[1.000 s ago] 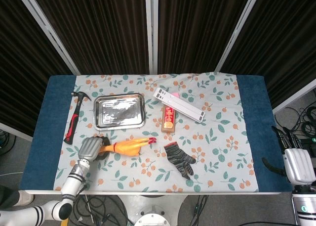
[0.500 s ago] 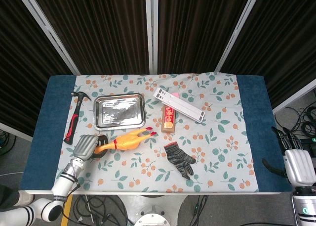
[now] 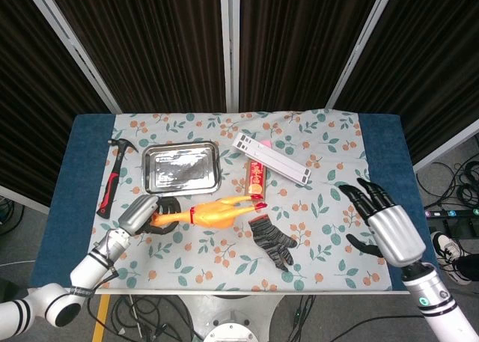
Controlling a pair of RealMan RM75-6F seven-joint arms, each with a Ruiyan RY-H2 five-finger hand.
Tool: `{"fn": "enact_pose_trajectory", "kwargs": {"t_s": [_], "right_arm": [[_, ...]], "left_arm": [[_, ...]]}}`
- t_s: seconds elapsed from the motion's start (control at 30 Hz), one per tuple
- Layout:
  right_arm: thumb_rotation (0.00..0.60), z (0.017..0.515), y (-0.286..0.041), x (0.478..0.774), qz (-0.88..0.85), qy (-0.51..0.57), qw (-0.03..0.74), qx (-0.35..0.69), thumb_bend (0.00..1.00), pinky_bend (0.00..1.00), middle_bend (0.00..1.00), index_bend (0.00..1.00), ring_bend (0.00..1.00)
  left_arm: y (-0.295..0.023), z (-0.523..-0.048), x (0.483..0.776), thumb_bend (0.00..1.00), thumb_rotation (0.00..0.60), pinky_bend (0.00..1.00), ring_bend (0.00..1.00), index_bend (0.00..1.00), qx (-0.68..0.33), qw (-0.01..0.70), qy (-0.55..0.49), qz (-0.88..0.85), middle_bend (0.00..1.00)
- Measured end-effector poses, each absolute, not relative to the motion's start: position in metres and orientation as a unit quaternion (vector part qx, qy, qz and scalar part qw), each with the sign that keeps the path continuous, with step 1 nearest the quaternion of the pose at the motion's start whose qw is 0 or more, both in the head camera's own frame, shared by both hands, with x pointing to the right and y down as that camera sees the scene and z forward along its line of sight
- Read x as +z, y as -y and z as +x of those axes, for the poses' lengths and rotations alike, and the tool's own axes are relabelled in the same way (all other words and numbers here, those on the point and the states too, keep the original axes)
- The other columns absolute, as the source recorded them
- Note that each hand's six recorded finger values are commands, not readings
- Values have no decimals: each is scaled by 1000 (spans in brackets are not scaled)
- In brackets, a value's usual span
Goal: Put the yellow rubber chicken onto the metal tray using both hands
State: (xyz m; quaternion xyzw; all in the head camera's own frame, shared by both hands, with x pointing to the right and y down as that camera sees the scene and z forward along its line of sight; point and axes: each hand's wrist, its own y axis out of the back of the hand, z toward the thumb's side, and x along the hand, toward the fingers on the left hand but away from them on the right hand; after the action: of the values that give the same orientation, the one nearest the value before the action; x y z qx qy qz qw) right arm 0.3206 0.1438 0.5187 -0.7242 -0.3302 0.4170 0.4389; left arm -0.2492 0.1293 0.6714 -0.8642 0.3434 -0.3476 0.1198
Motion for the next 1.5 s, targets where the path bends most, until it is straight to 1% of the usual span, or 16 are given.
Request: {"fn": "enact_pose_trajectory", "kwargs": {"t_s": [0.17, 0.33, 0.43, 0.63, 0.8, 0.93, 1.23, 1.33, 1.43, 1.5], "right_arm": [[600, 273, -132, 524, -740, 280, 466, 397, 49, 123, 163, 2, 10], [600, 230, -117, 536, -749, 252, 476, 385, 47, 123, 200, 60, 10], [600, 209, -109, 545, -754, 241, 475, 385, 48, 123, 210, 83, 10], [600, 168, -94, 561, -752, 222, 488, 384, 49, 123, 225, 98, 10], [600, 144, -86, 571, -744, 210, 502, 389, 50, 123, 242, 117, 10], [600, 129, -82, 581, -742, 202, 503, 395, 57, 123, 271, 154, 25], [600, 109, -73, 594, -734, 196, 506, 409, 108, 134, 420, 353, 121], [600, 105, -70, 596, -731, 200, 506, 411, 192, 168, 524, 496, 212], [600, 100, -68, 598, -731, 204, 504, 412, 309, 203, 607, 607, 308], [600, 96, -67, 599, -731, 205, 504, 411, 405, 239, 689, 699, 395]], "left_arm": [[-111, -234, 665, 675, 600, 799, 682, 722, -346, 78, -335, -873, 739], [-97, -222, 658, 678, 600, 799, 682, 722, -349, 52, -336, -873, 739], [-91, -216, 656, 683, 600, 799, 682, 723, -352, 45, -337, -872, 739], [-84, -204, 652, 684, 600, 799, 683, 723, -357, 36, -331, -873, 739], [-82, -199, 650, 684, 600, 799, 684, 723, -359, 37, -328, -873, 739], [-80, -196, 649, 684, 600, 799, 684, 723, -362, 38, -326, -872, 739], [-74, -195, 646, 687, 600, 799, 685, 723, -366, 33, -327, -871, 739], [-73, -195, 644, 688, 600, 799, 685, 723, -365, 33, -329, -870, 739], [-73, -195, 642, 689, 600, 799, 685, 723, -365, 35, -327, -871, 739], [-73, -195, 641, 689, 600, 799, 684, 723, -364, 36, -327, -872, 739]]}}
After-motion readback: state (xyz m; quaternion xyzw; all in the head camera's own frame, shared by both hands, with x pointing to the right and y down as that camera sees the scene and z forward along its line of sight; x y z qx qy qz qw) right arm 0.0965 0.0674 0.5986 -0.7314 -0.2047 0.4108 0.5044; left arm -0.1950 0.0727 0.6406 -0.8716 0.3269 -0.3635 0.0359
